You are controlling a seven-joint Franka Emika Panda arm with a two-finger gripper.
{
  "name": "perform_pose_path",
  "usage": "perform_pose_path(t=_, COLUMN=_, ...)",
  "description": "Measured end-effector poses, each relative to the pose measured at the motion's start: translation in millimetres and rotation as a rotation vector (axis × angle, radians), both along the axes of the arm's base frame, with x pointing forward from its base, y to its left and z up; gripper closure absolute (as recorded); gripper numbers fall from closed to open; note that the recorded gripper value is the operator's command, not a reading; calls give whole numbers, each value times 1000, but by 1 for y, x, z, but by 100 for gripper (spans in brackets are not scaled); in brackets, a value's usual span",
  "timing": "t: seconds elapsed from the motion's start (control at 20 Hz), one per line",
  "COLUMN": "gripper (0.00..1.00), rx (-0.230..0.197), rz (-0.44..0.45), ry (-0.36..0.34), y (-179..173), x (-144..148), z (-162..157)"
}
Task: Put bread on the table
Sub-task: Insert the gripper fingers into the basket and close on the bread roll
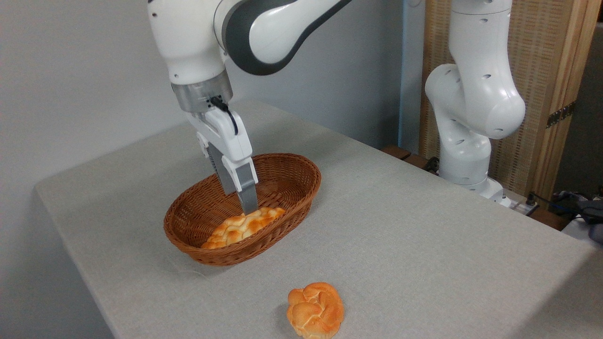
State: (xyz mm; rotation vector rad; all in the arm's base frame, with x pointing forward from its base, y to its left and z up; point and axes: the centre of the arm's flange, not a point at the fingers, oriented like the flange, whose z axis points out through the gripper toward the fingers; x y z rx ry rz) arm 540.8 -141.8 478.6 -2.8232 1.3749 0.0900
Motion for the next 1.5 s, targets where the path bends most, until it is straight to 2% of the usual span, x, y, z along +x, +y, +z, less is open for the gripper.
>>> perform_pose_path(t=0.55, gripper=0, rx=22, rz=-15, ry=11, y=-8, x=11, z=-38)
perform_pose_path(t=0.7, gripper=0, rx=63, rz=-33, ry=15, y=-6, x=14, z=-47)
perform_pose_path(t=0.9, gripper=0, rx=75, rz=-48, ry=26, y=-12, x=14, z=-56)
perform_pose_path(t=0.95, gripper=5, rx=77, rz=-52, ry=28, y=-14, x=13, z=-58)
perform_pose_path(t=1.0, gripper=14, rx=79, rz=-55, ry=29, y=-15, x=13, z=-59)
perform_pose_path(t=1.1, gripper=39, rx=80, rz=-58, ry=29, y=-16, x=13, z=-59)
perform_pose_path(t=1.2, gripper=56, rx=80, rz=-58, ry=29, y=-16, x=13, z=-59)
perform_pose_path(t=1.5, gripper=58, rx=81, rz=-58, ry=29, y=-16, x=13, z=-59)
